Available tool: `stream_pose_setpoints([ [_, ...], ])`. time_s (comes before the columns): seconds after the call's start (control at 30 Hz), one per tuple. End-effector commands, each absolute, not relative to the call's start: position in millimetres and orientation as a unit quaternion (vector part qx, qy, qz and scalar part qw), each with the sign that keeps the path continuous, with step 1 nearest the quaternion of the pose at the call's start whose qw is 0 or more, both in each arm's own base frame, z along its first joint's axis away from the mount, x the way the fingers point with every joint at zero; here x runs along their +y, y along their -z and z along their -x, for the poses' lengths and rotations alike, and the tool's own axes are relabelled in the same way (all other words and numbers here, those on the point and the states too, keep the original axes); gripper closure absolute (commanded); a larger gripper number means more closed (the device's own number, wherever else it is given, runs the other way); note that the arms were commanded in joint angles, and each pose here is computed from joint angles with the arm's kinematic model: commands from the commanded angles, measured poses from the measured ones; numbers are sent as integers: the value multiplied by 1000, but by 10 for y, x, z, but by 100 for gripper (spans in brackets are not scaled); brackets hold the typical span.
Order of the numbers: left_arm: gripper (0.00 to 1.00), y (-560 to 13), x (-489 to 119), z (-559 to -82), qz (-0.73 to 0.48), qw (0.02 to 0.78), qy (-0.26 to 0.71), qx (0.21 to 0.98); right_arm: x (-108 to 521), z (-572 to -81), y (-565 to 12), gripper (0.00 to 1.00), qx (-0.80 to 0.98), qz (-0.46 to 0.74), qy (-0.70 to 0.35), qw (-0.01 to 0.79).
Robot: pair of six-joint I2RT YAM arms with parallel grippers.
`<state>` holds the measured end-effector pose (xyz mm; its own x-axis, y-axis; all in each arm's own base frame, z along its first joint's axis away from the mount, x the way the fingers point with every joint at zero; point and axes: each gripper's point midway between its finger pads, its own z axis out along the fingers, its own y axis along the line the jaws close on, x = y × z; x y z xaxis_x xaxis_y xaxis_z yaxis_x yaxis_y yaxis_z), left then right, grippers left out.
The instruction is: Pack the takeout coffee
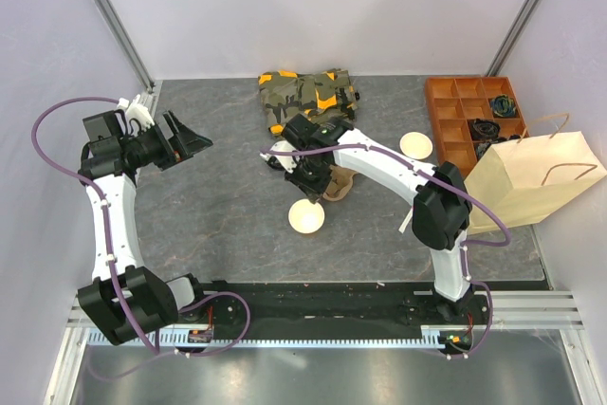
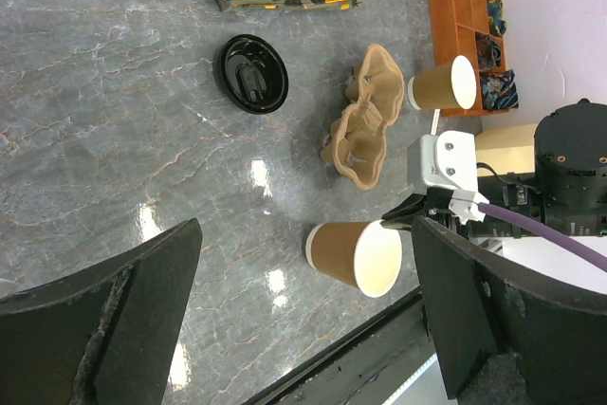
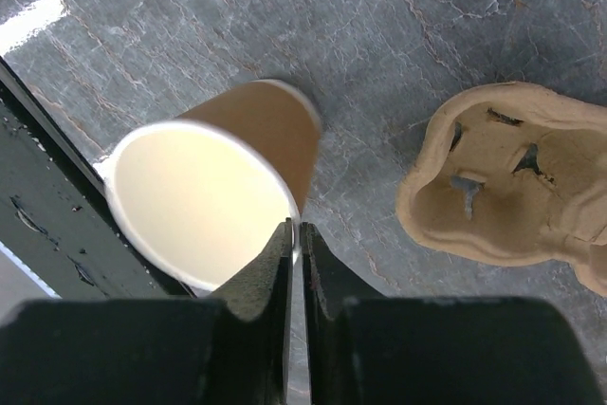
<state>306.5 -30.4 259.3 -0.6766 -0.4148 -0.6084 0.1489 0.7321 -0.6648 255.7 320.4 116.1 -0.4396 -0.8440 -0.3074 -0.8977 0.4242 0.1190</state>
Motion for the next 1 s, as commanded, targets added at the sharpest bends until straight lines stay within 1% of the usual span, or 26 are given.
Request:
stream_pose_setpoints([
  [0.0,0,-2669,-325,-3070,56,410,359,837,3293,-2628,-1251,84,836,518,-130,123],
  [0.2,0,-2673,-326,-3079,56,410,360,836,3295,-2603,-1235,76,836,519,-133,119],
  [0.33,0,-2700,-337,-3077,45,414,362,834,3311,-2668,-1340,63,835,517,-132,135],
  [0.37,0,-2704,-341,-3082,42,415,362,834,3324,-2665,-1381,62,834,517,-136,139],
  [0.43,0,-2725,-353,-3083,34,418,362,832,3319,-2718,-1462,54,834,512,-142,148],
  [0.5,0,-2732,-363,-3090,27,420,362,832,3334,-2766,-1556,50,833,506,-157,158],
  [0.53,0,-2735,-358,-3100,21,423,358,832,3311,-2810,-1584,46,836,500,-162,160],
  [0.6,0,-2747,-380,-3102,9,427,355,832,3320,-2847,-1719,43,833,496,-177,171],
  [0.63,0,-2751,-384,-3105,-3,432,350,831,3296,-2890,-1775,38,833,492,-180,178],
  [0.7,0,-2749,-432,-3107,-28,436,344,831,3311,-2923,-1971,34,825,489,-203,198],
  [0.8,0,-2687,-533,-3131,-103,449,319,829,3181,-3145,-2267,22,824,462,-229,235],
  [0.83,0,-2634,-612,-3144,-145,451,305,826,3054,-3284,-2338,20,830,441,-243,242],
  [0.87,0,-2580,-651,-3156,-161,446,301,828,2981,-3358,-2402,17,831,430,-249,250],
  [0.9,0,-2549,-689,-3164,-200,451,285,822,2905,-3434,-2470,11,831,419,-259,259],
  [0.93,0,-2501,-813,-3140,-236,443,280,818,2748,-3598,-2554,7,832,396,-272,277],
  [0.97,0,-2467,-856,-3134,-265,444,269,813,2669,-3654,-2637,3,833,381,-280,288],
])
